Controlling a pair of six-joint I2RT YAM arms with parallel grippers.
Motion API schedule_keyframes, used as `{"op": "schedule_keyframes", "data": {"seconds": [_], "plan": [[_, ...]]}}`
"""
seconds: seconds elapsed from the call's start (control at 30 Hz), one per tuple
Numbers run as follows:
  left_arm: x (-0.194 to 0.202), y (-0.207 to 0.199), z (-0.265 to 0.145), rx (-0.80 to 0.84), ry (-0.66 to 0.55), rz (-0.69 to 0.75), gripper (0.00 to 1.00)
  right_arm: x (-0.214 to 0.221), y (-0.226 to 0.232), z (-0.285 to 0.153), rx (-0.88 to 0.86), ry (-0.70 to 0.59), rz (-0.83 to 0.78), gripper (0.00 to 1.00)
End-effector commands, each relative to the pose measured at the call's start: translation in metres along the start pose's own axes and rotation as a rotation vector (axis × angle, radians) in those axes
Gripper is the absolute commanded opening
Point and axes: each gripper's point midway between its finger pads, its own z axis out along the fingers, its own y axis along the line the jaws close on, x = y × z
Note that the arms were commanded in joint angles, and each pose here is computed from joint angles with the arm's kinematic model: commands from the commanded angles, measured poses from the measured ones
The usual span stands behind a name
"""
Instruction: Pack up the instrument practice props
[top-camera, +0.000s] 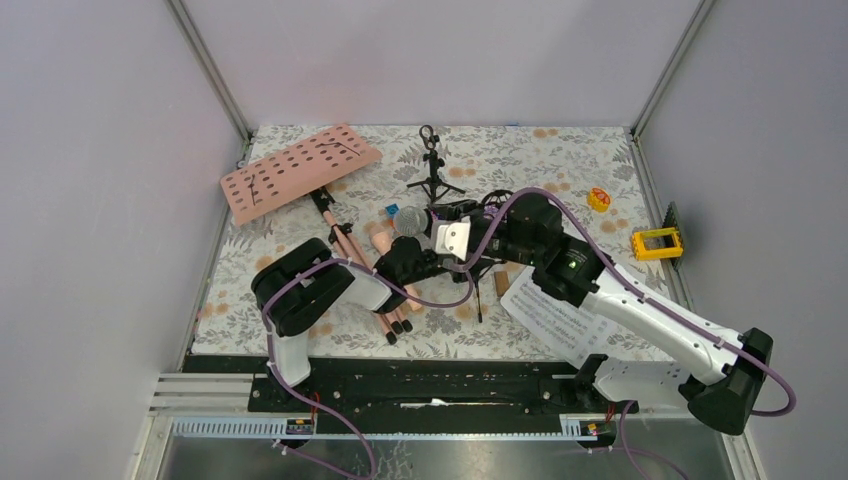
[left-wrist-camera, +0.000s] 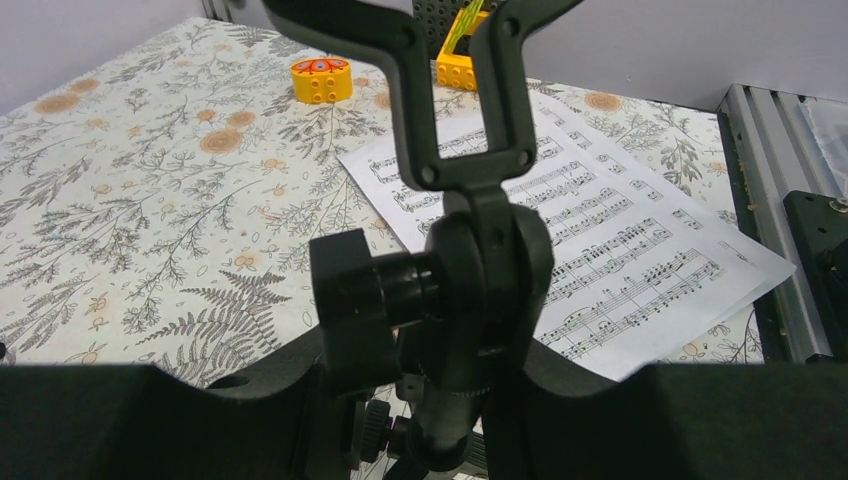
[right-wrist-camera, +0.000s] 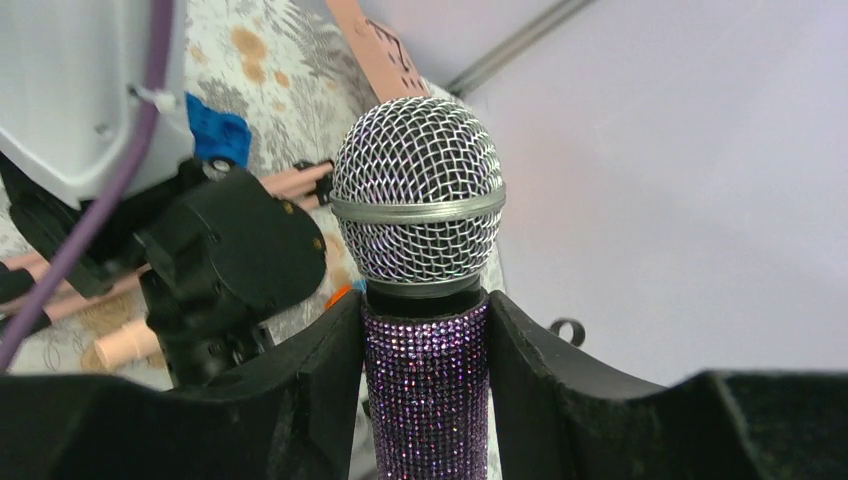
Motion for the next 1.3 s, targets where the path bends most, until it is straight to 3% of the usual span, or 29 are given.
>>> {"op": "schedule_keyframes", "data": {"seconds": [0.0, 0.3, 0.57, 0.87, 1.2, 1.23, 1.27], "plan": [[0.038, -0.018, 0.001, 0.051, 0.133, -0.076, 0.00, -0.065, -0.019, 0.008, 0.034, -0.164, -0.071, 0.00], [0.039, -0.018, 0.003, 0.051, 0.137, -0.081, 0.00, -0.099, -0.032, 0.006, 0.099, -0.242, -0.025, 0.00], [0.004, -0.004, 0.036, 0.069, 0.043, -0.080, 0.00, -0.113, -0.091, -0.065, 0.445, -0.256, 0.238, 0.00], [-0.015, 0.073, 0.090, 0.004, -0.096, -0.065, 0.00, -0.081, -0.063, -0.124, 0.466, -0.144, 0.300, 0.00], [0.009, 0.171, 0.158, -0.111, -0.026, -0.005, 0.00, -0.044, -0.036, -0.152, 0.484, -0.021, 0.385, 0.00], [0.010, 0.177, 0.162, -0.119, -0.025, -0.002, 0.02, -0.043, -0.034, -0.154, 0.482, -0.023, 0.393, 0.00], [0.010, 0.184, 0.164, -0.130, -0.025, -0.003, 0.11, -0.043, -0.032, -0.158, 0.484, -0.028, 0.402, 0.00]]}}
